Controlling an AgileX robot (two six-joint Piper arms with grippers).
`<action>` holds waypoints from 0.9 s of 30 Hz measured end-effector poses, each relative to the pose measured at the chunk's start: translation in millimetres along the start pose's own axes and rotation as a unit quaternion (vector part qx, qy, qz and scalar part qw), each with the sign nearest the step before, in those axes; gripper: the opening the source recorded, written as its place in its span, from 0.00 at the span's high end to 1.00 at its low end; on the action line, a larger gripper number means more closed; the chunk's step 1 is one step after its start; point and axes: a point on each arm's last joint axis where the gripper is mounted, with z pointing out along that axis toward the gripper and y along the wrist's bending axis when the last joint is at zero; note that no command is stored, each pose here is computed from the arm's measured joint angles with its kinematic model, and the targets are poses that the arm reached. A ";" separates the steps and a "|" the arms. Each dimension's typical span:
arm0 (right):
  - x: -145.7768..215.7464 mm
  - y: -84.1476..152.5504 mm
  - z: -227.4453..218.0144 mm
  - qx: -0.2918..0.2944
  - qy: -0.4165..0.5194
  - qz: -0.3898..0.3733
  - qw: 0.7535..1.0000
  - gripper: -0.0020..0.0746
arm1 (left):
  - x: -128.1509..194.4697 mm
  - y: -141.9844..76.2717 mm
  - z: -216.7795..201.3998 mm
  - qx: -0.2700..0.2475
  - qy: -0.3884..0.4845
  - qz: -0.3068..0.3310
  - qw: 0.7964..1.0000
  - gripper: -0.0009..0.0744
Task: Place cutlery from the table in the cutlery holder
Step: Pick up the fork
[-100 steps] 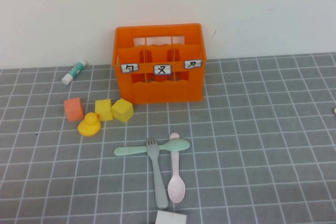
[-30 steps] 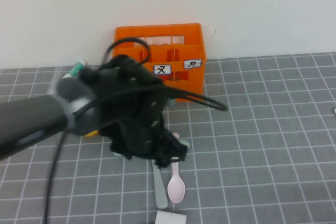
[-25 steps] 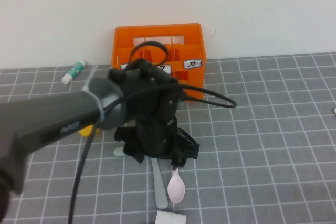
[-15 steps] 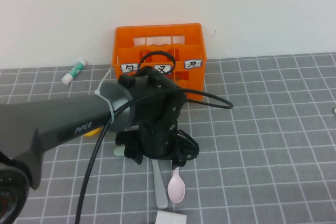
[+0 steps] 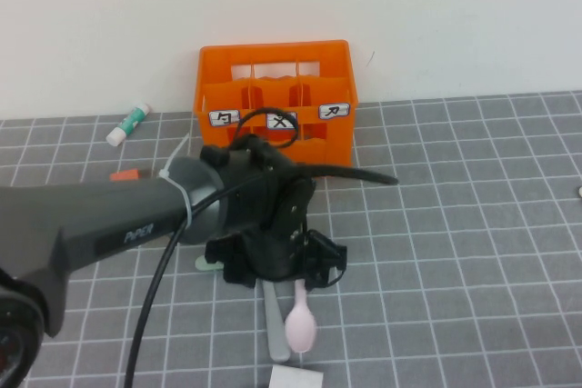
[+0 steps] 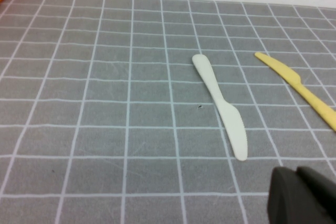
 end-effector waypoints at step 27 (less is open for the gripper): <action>0.0 0.0 0.0 0.000 0.000 0.000 1.000 0.98 | 1.2 14.5 7.6 -0.005 0.030 0.028 0.999 0.64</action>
